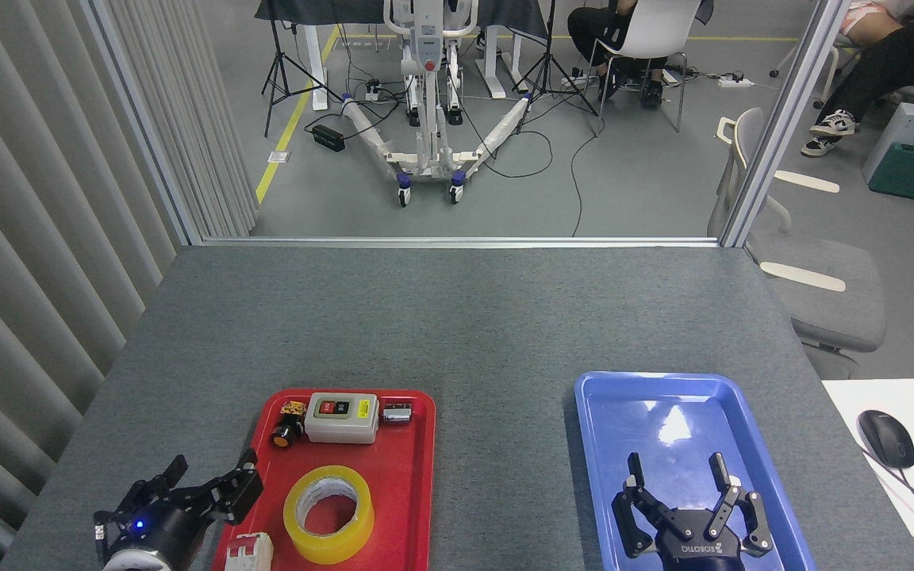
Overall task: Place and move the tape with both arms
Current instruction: 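Close the left gripper on the yellow tape roll's rim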
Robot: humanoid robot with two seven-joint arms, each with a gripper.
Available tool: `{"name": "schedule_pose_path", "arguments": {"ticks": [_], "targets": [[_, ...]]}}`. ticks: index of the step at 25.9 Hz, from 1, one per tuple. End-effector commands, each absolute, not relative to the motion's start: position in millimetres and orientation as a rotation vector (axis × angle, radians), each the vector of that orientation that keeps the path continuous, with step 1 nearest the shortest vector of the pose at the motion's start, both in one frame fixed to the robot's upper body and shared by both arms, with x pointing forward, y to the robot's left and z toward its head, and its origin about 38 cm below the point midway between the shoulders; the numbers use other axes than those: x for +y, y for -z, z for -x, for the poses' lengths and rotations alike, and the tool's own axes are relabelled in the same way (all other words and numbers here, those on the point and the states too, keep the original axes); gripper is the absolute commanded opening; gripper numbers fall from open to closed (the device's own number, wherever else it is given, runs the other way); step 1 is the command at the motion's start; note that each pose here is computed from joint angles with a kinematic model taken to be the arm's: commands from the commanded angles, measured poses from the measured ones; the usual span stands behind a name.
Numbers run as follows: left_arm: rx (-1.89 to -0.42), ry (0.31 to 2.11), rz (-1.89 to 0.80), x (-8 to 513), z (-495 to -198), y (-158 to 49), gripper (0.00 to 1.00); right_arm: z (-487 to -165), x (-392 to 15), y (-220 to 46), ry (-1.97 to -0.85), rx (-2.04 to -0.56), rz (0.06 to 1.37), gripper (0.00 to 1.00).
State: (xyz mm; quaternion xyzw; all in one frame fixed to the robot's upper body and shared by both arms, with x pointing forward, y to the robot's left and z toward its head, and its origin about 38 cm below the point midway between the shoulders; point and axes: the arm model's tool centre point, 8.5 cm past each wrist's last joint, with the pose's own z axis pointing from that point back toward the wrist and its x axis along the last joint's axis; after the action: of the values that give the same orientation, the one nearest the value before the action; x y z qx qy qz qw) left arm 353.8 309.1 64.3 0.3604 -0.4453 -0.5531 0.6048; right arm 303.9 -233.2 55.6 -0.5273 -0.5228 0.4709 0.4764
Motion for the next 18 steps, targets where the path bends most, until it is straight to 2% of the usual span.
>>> {"name": "schedule_pose_path", "arguments": {"ticks": [1,6,10,13,18], "targets": [[-1.016,1.359,-0.772,292,-361,-65,1.00,-304,-235,-56,-1.153,-1.275,1.292,1.00],[-1.044,1.524,-0.703,274,-378,-75,1.00,-304,-233,-55,-1.152,-1.276,1.288,1.00],[-0.880,1.615,-0.577,273,-383,-64,0.99,-304,-236,-55,-1.154,-1.273,1.293,1.00],[-0.784,1.658,-0.548,275,-387,-64,0.99,-303,-235,-54,-1.149,-1.271,1.288,1.00],[-0.749,1.708,-0.555,267,-389,-62,0.98,-301,-236,-53,-1.150,-1.264,1.288,1.00]]}}
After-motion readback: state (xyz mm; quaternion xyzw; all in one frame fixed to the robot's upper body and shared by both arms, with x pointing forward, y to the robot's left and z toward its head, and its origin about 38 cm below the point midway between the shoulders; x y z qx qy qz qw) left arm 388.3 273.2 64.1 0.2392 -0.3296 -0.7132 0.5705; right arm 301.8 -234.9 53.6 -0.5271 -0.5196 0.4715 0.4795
